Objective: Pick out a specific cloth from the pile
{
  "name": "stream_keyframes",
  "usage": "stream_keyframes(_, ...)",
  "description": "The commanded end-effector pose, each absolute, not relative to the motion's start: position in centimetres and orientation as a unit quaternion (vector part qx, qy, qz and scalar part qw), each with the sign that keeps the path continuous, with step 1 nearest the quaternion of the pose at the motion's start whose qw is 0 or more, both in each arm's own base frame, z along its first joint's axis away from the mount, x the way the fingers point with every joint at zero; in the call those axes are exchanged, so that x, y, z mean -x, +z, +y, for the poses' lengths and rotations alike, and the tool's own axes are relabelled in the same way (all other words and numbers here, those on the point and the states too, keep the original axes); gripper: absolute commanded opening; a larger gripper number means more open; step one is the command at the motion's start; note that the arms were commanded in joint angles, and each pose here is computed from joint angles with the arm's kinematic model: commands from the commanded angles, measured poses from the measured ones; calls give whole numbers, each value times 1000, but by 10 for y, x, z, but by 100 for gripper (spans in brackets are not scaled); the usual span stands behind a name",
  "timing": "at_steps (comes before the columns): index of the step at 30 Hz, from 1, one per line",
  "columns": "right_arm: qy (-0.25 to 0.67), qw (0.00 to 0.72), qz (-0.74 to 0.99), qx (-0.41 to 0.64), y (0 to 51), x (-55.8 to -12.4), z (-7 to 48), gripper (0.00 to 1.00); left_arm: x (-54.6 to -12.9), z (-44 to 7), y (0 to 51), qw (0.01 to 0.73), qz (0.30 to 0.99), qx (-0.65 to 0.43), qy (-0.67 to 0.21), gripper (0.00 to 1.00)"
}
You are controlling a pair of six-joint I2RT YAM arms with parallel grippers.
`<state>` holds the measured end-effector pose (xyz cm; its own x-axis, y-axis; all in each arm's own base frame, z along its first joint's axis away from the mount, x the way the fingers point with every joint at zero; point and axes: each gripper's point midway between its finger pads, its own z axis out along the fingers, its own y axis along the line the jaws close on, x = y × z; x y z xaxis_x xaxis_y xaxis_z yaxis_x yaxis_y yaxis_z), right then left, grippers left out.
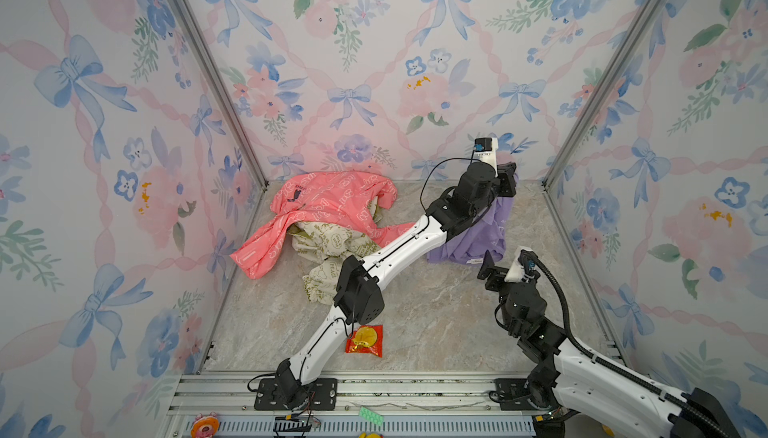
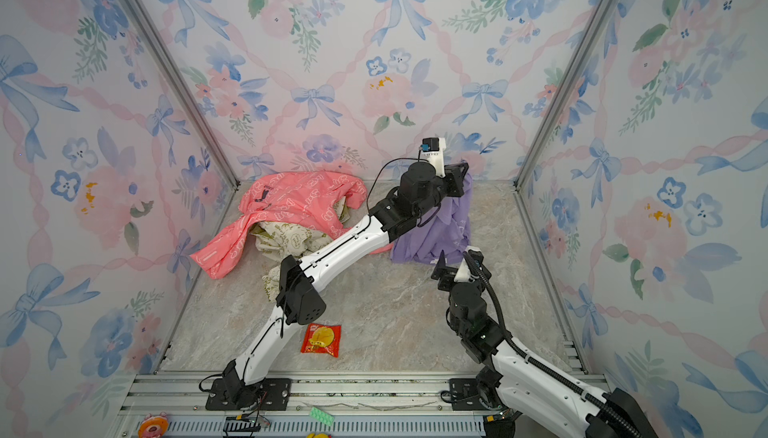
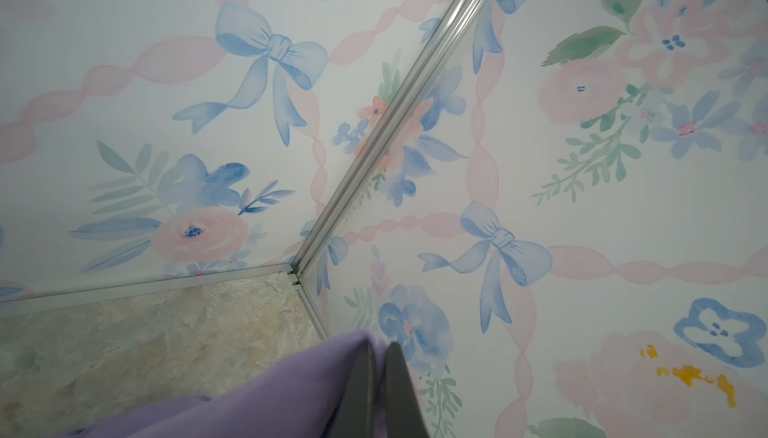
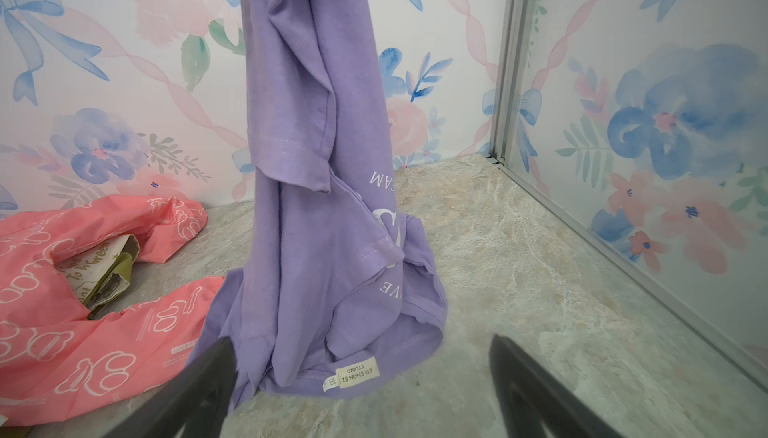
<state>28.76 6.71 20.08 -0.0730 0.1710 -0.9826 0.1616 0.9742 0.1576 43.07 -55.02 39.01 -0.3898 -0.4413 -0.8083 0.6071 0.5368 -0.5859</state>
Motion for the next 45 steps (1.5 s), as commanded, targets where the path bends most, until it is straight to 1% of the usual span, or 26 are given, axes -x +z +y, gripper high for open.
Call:
stream_keyframes(1,-19,669,728,-149,197,-283,52,97,-416,-571,397,538,650,-59,-534,0)
stream_keyframes(7,-50,664,719,-202,194,-276,31,97,-420,-587,330,513,696,-67,-497,0)
stream_keyframes(8,-52,662,718,-210,193,-275,29,97,-422,-586,321,514,704,-70,-485,2)
stream_keyframes(9,-56,659,719,-215,192,-275,26,97,-423,-584,312,516,715,-76,-466,7)
stream_keyframes(11,-64,654,719,-227,191,-274,22,97,-427,-576,296,524,736,-85,-420,23)
stream_keyframes(13,-71,649,720,-235,191,-273,18,97,-430,-562,284,534,755,-95,-367,45)
stream_keyframes(14,-73,648,720,-237,191,-273,17,97,-430,-555,283,541,759,-99,-348,55)
stream_keyframes(16,-72,647,721,-237,191,-273,18,97,-429,-533,285,558,765,-100,-304,78)
stream_keyframes(18,-70,647,722,-236,190,-274,18,97,-427,-510,296,577,767,-96,-265,95)
stream_keyframes(19,-68,647,722,-233,190,-275,20,97,-426,-495,302,586,767,-92,-244,98)
stream_keyframes(23,-58,647,733,-201,190,-283,32,97,-412,-450,318,603,769,-90,-192,98)
stream_keyframes(29,-30,633,765,-120,180,-302,66,97,-371,-378,326,614,765,-133,-140,98)
stream_keyframes(33,-24,612,787,-71,169,-317,88,97,-342,-317,335,637,749,-151,-103,98)
stream_keyframes(36,-24,587,808,-38,160,-330,106,97,-327,-265,340,655,740,-137,-75,98)
stream_keyframes(41,-44,524,850,-21,148,-354,127,97,-316,-192,326,670,732,-100,-70,98)
stream_keyframes(43,-45,507,860,-16,144,-363,136,97,-307,-177,320,676,726,-97,-78,98)
stream_keyframes(45,-47,493,869,-15,141,-371,142,97,-296,-173,318,680,719,-109,-88,98)
